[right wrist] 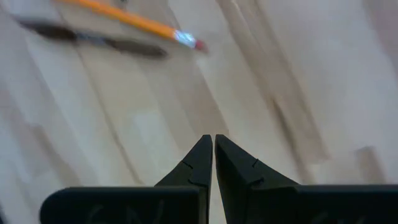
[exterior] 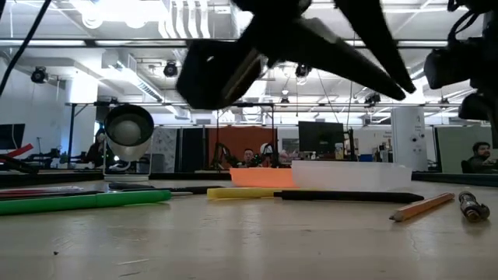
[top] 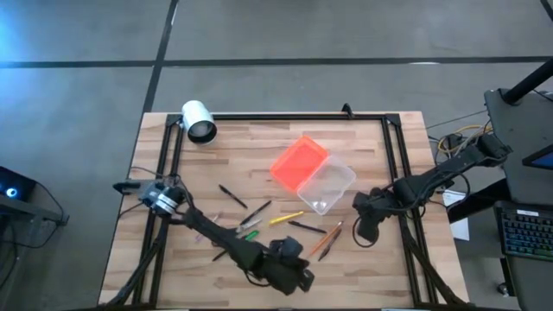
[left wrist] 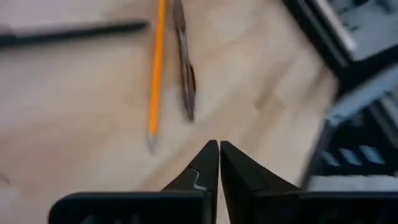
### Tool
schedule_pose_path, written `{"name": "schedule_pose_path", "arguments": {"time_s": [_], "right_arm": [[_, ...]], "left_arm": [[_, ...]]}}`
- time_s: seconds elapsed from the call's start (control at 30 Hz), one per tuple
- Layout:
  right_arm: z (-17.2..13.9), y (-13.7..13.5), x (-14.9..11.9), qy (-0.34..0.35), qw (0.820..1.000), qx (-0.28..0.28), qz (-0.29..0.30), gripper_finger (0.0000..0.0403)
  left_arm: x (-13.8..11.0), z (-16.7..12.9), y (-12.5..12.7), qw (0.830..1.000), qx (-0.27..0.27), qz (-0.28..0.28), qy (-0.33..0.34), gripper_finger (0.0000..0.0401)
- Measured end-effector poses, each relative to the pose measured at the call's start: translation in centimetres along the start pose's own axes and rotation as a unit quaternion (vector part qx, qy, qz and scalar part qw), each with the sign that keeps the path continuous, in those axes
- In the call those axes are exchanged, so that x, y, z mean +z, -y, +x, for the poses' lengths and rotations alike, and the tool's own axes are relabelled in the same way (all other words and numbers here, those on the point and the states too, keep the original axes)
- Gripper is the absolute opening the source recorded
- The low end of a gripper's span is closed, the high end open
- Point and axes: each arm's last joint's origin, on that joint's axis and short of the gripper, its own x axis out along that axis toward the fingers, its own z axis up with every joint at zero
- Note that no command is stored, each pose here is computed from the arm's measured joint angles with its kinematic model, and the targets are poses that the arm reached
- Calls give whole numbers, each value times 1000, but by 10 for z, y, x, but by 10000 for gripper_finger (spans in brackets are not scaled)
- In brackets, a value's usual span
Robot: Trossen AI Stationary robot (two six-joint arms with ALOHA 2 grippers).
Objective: Pick & place school supplies into a supply box
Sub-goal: Put the orange pencil into the orange supply box
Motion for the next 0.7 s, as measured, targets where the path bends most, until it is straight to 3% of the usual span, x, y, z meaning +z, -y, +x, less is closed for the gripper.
{"name": "schedule_pose_path", "arguments": {"time_s": [0.07, 0.17, 0.3, 0.43, 0.57, 0.63, 0.7], "right_arm": [[0, 1, -1, 6, 1000, -12, -23, 13], [0, 3, -2, 16, 997, -28, -64, 13], [-1, 4, -1, 32, 994, -34, -102, 13], [-1, 3, 0, 37, 990, -31, -135, 13], [-1, 2, 0, 37, 987, -31, -152, 13], [-1, 2, 0, 38, 987, -30, -151, 13], [-1, 3, 0, 38, 987, -32, -150, 13]], "left_arm": [[2, -1, -1, 997, 65, 50, -1, 0], [0, 1, 7, 987, 103, 122, -13, 0], [-7, 2, 27, 954, 86, 288, -28, 0], [-15, 8, 42, 887, 69, 454, -38, 0], [-25, 21, 26, 797, 99, 591, -78, 0], [-25, 26, 16, 760, 106, 633, -102, 0], [-21, 29, 11, 738, 107, 656, -121, 0]]}}
